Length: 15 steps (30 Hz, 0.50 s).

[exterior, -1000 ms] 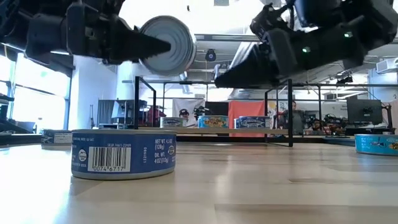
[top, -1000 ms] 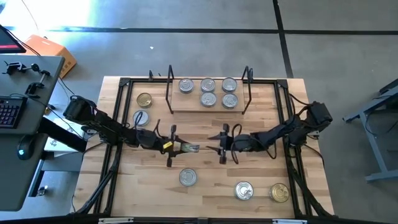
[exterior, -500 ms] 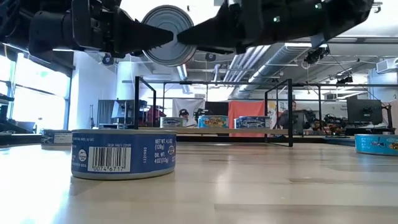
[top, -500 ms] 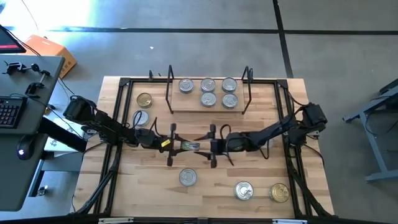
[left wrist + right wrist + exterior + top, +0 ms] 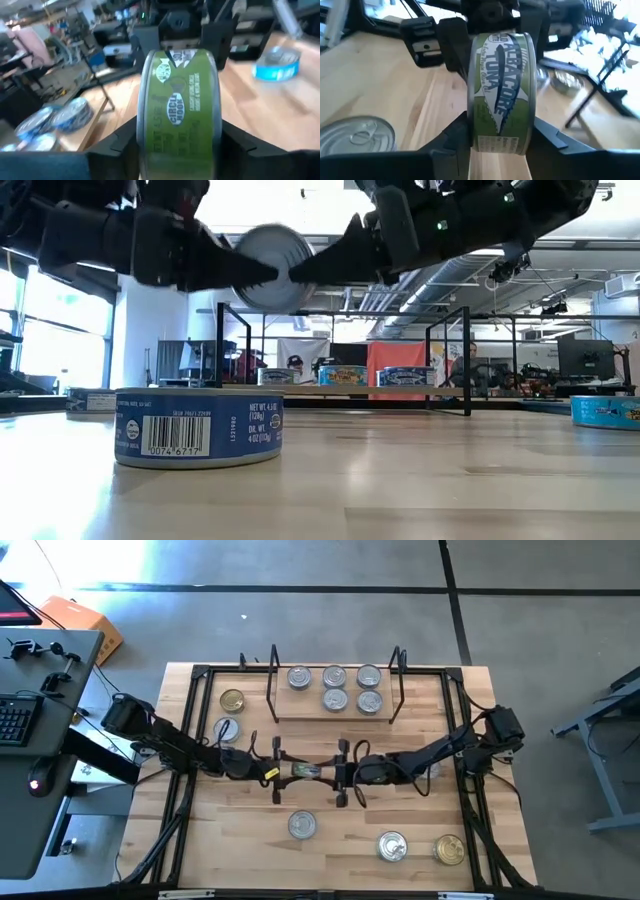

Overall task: Stack canned seafood by type on shelf
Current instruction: Put the green tuna can aligned with the other green tuna can on the shelf

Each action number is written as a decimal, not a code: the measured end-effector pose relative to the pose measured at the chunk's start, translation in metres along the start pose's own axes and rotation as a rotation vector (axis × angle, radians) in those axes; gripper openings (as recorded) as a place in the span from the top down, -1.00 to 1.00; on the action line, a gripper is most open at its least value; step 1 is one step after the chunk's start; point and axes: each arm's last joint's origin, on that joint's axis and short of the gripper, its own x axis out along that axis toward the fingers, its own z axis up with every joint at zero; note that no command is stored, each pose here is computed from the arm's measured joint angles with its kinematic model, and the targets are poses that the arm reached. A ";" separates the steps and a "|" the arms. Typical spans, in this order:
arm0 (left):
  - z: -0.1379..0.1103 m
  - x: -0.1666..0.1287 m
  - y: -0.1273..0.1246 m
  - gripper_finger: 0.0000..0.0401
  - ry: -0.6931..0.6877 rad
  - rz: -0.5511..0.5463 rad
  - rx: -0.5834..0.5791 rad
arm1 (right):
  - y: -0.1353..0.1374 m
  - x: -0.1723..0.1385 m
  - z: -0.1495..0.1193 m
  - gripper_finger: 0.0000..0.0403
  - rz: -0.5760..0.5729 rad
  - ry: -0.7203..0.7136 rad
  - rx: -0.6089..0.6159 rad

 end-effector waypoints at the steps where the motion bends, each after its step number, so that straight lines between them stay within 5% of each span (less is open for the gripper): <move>1: -0.001 -0.001 0.000 0.09 0.020 0.006 0.007 | 0.000 0.000 -0.002 0.39 -0.011 0.023 0.012; 9: 0.011 -0.002 0.009 -0.11 -0.015 0.058 -0.038 | -0.008 -0.001 -0.026 0.39 -0.082 0.255 0.151; 15: 0.017 0.020 0.009 -0.10 0.039 -0.025 0.057 | -0.018 0.001 -0.031 0.39 -0.096 0.286 0.186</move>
